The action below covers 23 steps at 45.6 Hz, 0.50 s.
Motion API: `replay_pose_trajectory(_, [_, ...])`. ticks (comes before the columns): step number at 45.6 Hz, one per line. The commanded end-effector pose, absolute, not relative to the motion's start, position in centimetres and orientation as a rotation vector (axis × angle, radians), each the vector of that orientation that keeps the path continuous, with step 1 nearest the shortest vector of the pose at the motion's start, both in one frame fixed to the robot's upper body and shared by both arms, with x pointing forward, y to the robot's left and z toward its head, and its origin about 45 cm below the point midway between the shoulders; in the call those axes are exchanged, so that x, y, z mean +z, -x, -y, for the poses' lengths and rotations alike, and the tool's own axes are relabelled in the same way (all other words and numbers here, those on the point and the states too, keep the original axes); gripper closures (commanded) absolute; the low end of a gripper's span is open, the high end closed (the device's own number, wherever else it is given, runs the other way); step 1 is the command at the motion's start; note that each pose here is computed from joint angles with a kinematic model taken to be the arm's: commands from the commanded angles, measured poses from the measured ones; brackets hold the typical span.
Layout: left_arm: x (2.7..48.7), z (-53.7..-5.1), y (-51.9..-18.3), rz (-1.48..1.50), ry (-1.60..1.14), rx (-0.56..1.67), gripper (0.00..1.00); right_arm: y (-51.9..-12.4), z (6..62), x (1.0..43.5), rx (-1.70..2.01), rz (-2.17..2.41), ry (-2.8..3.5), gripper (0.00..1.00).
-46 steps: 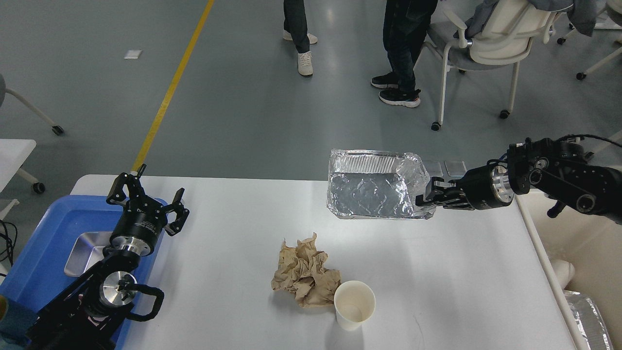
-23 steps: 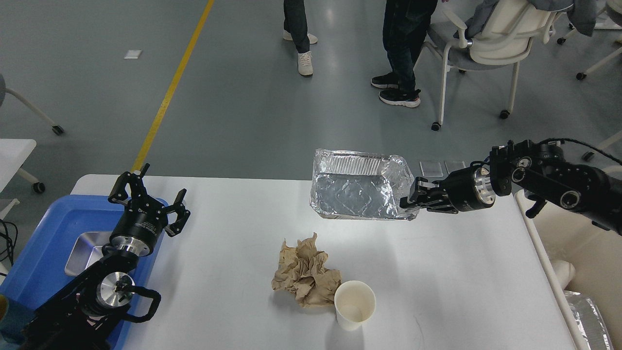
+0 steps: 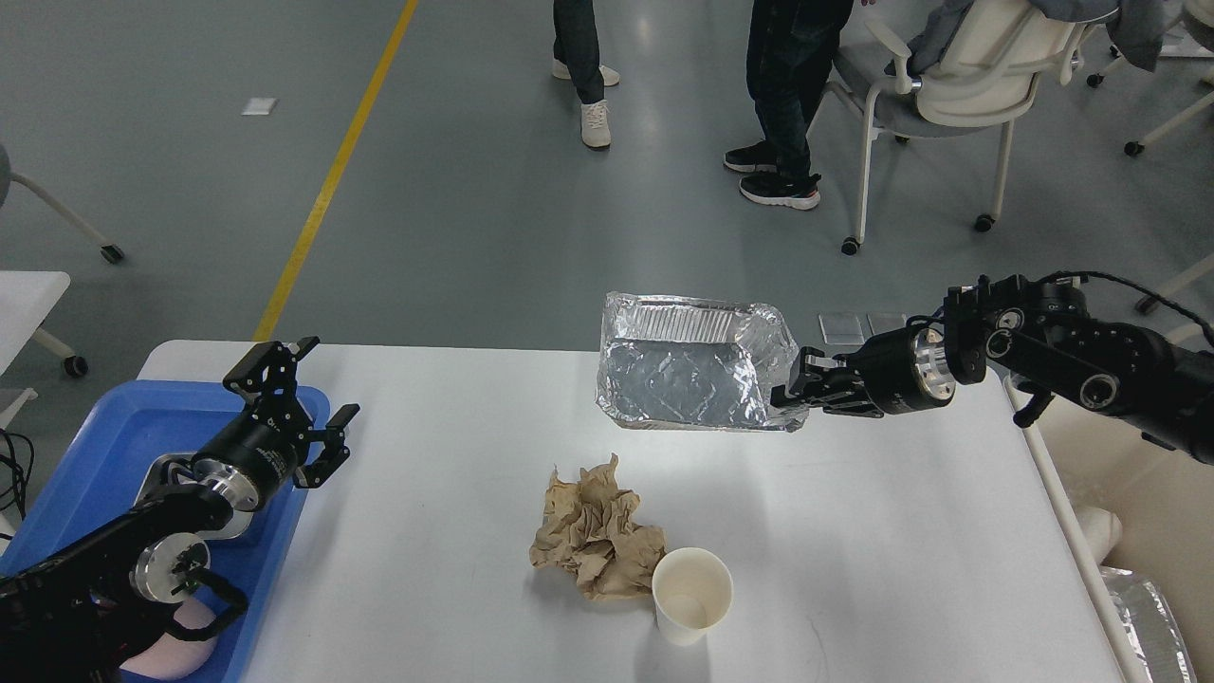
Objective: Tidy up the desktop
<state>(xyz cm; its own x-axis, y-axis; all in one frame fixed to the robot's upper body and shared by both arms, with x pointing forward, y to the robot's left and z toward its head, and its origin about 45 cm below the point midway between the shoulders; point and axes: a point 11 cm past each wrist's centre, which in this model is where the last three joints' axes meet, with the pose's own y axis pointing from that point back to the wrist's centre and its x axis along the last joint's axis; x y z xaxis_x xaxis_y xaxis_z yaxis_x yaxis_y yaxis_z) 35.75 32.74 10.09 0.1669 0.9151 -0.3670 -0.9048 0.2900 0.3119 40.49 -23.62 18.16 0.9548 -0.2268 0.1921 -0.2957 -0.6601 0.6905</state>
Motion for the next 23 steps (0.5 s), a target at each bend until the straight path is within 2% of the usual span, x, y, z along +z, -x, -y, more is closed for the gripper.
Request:
replay_pose_trajectory(1, [10.6,-34.0,-35.4,-0.469,-0.141,1.269,0.03,-40.4,23.2,17.9,0.112,0.357,-2.321,1.00])
replay_pose_trajectory(12, [11.5,-38.8,-33.3,-0.319,-0.381,1.260,0.03,-40.1,22.5,17.4,0.109,0.343,-2.327,1.00])
replay_pose_trajectory(23, [15.0,-43.2,-31.7,-0.186,-0.516,1.238,0.03,-40.2,21.9,17.4,0.117,0.338,-2.334,1.00])
